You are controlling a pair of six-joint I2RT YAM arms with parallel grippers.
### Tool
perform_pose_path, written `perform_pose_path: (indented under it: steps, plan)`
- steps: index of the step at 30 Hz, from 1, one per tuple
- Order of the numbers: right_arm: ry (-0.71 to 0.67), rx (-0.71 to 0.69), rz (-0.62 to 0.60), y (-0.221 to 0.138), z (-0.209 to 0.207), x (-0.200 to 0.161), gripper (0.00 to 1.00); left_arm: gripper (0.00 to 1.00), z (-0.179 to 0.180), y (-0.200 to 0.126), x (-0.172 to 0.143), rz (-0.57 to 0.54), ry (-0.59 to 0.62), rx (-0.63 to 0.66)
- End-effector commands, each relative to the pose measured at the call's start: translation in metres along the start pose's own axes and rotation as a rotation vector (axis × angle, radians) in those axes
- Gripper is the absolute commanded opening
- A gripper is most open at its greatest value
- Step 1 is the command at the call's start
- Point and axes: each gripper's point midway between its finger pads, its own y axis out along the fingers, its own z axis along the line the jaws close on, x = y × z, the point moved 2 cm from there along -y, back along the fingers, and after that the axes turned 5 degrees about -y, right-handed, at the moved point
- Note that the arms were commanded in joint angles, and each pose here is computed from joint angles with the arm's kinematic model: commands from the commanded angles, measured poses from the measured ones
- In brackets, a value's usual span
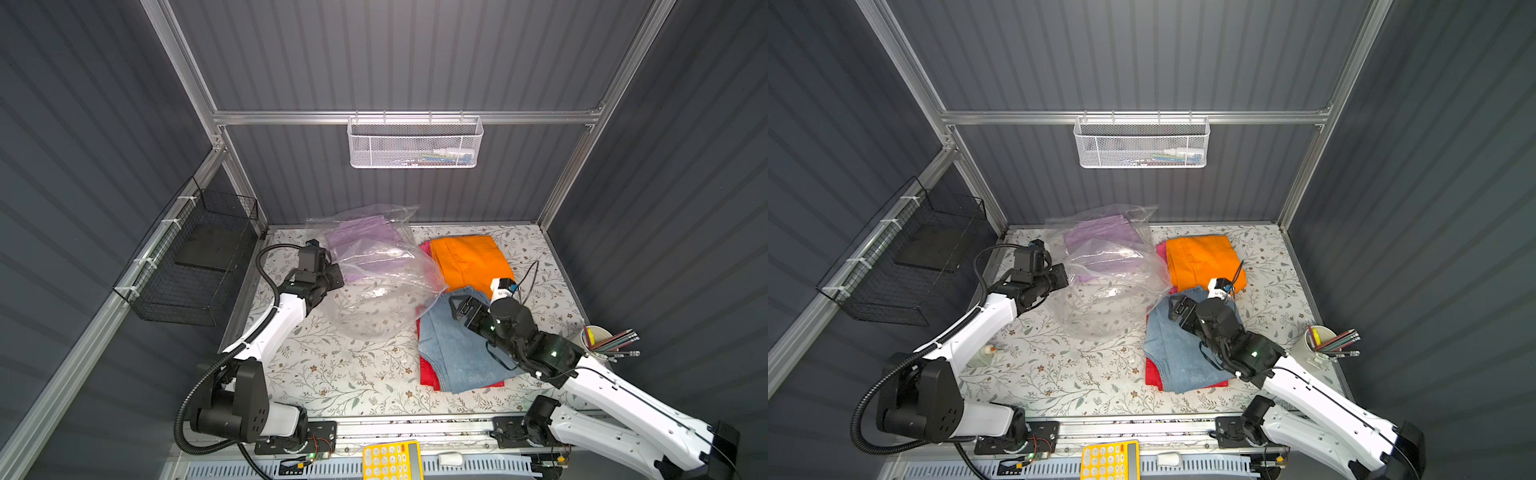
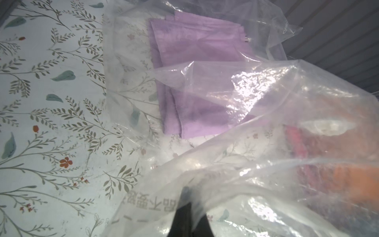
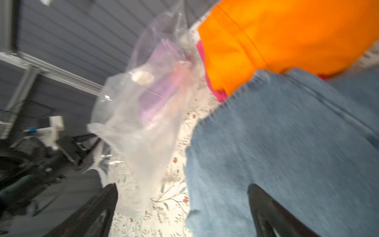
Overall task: Take the trousers out of the vacuum bag
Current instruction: Place the trousers at the center of the board.
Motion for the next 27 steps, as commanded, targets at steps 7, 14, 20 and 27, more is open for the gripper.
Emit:
perform_pose_path:
  steps: [7, 14, 20, 27]
  plan:
    - [-0.163, 0.305, 0.081, 0.021, 0.123, -0.016, 0.99, 0.00, -0.014, -0.022, -0.018, 0.057, 0.003, -0.070]
    - [-0.141, 0.337, 0.250, 0.074, 0.138, -0.074, 0.99, 0.00, -0.016, -0.035, -0.024, 0.053, 0.023, -0.069]
    - [-0.104, 0.260, 0.293, 0.111, 0.107, -0.092, 0.99, 0.00, -0.024, -0.049, -0.030, 0.042, 0.054, -0.098]
    - [-0.078, 0.183, 0.272, 0.142, 0.065, -0.083, 0.99, 0.00, -0.025, -0.052, -0.048, 0.064, 0.092, -0.088]
